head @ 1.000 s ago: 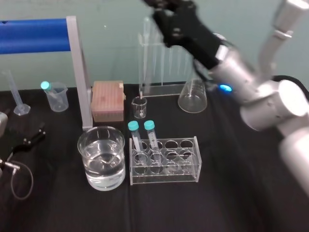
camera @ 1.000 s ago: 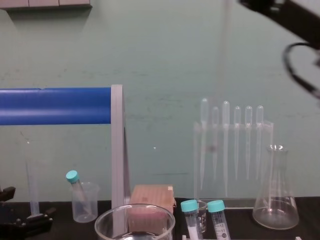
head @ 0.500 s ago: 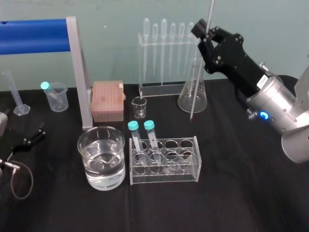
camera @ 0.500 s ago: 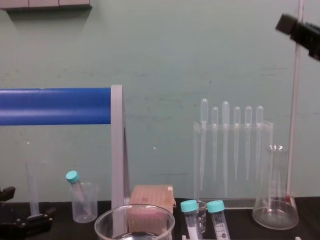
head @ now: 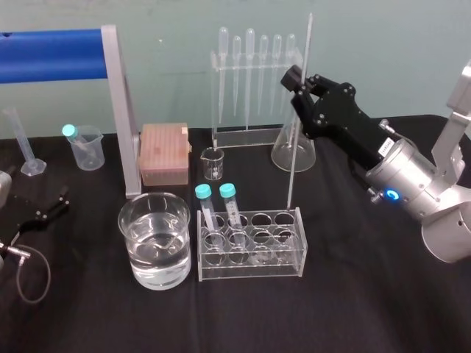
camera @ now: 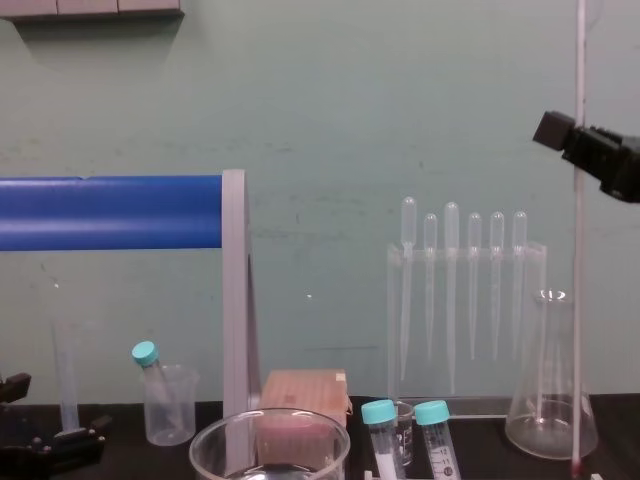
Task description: Hold the thermometer with one hand and immerse one end into the beaker, then reinsert it into the test tube rack.
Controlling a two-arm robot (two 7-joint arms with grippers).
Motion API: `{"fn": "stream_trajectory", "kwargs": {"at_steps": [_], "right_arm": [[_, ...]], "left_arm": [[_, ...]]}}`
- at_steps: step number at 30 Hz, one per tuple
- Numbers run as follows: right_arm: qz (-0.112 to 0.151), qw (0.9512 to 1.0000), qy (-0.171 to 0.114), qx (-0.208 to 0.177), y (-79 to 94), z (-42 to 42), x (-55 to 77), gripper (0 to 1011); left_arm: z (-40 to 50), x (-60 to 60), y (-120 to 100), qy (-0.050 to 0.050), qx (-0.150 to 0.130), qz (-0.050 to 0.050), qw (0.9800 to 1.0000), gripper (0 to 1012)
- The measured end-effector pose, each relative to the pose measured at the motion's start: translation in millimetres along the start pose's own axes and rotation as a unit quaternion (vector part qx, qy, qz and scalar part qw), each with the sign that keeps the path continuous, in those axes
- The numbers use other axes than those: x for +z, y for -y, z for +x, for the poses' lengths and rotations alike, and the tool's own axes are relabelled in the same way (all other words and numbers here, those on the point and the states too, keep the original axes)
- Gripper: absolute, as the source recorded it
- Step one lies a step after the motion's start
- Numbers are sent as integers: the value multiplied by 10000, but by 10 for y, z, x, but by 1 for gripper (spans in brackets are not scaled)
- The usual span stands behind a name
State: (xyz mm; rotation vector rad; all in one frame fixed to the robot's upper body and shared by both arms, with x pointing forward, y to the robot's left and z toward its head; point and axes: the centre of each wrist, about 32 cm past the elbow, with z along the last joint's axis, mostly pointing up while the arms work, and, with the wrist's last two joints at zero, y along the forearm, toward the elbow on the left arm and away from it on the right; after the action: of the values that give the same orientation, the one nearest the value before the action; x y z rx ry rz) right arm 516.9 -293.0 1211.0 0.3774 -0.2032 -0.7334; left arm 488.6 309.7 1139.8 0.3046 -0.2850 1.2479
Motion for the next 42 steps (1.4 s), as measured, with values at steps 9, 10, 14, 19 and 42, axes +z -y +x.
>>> {"fn": "stream_trajectory", "kwargs": {"at_steps": [9, 10, 14, 19, 42], "right_arm": [[-117, 9998, -102, 98, -18, 12, -105, 56], [-147, 9998, -118, 111, -19, 17, -120, 56], [-237, 9995, -148, 127, -16, 26, -156, 56], [-388, 9989, -209, 138, -6, 27, -212, 56], [-727, 9963, -452, 109, 64, 46, -424, 56]], "left_arm": [[0, 0, 0, 0, 0, -1, 10000, 1008], [0, 0, 0, 0, 0, 0, 10000, 1008], [0, 0, 0, 0, 0, 0, 10000, 1008], [0, 0, 0, 0, 0, -1, 10000, 1008], [0, 0, 0, 0, 0, 0, 10000, 1008]]}}
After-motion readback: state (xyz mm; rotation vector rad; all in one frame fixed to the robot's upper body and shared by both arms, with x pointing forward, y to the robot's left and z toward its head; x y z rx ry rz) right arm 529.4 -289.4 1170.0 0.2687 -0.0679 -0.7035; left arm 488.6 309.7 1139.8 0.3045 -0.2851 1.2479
